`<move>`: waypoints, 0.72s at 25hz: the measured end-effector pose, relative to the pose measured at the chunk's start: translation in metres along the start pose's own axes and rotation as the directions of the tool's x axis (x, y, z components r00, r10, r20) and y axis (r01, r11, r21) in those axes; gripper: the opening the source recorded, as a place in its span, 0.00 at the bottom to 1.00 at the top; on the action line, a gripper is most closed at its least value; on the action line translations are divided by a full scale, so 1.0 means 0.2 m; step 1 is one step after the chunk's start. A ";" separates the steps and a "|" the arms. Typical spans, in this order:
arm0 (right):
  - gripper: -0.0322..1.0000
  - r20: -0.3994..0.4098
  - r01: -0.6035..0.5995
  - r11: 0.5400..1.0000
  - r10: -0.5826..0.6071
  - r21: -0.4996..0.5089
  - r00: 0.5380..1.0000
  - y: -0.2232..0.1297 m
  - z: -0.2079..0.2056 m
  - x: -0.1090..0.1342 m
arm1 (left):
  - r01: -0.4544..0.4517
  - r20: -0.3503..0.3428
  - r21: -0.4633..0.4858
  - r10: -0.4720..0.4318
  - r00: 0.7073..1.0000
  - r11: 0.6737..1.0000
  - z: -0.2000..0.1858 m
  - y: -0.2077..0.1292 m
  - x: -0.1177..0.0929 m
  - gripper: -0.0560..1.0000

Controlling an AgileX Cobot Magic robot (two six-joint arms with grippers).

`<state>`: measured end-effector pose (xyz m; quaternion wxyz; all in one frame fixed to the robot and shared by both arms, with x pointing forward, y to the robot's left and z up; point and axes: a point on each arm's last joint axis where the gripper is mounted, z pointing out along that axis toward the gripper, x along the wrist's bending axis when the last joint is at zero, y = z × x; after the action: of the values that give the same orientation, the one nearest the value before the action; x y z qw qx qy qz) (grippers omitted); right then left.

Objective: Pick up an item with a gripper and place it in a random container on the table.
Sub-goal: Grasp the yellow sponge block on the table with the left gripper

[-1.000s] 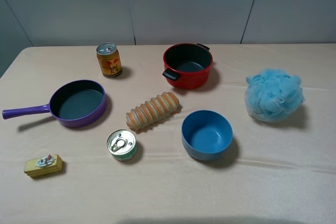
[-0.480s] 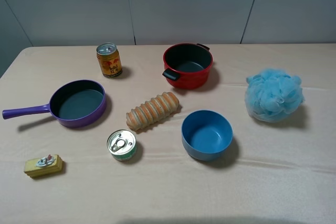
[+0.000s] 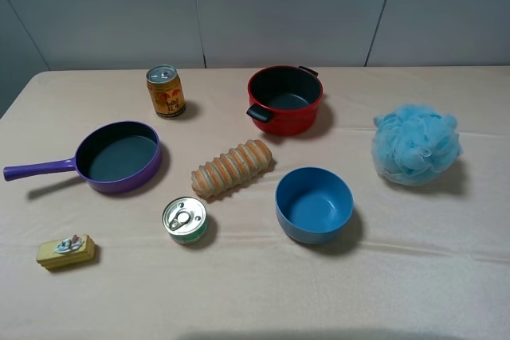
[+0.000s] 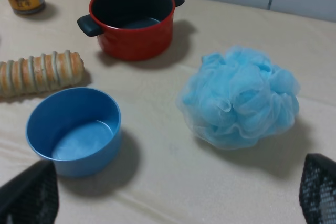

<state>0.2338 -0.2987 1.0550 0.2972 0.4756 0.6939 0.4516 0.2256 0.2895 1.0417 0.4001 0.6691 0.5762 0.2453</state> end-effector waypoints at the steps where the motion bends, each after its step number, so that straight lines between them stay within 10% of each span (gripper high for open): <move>1: 0.70 0.000 0.000 1.000 0.000 0.000 1.000 0.00 0.00 0.00 | 0.000 0.000 0.000 0.000 1.000 1.000 0.00 0.00 0.00 0.99; 18: 0.70 0.000 0.000 1.000 0.000 0.000 1.000 0.00 0.00 0.00 | 0.000 0.000 0.000 0.000 1.000 1.000 0.00 0.00 0.00 0.99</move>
<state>0.2338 -0.2987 1.0550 0.2972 0.4756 0.6939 0.4516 0.2256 0.2895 1.0417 0.4002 0.6691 0.5762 0.2454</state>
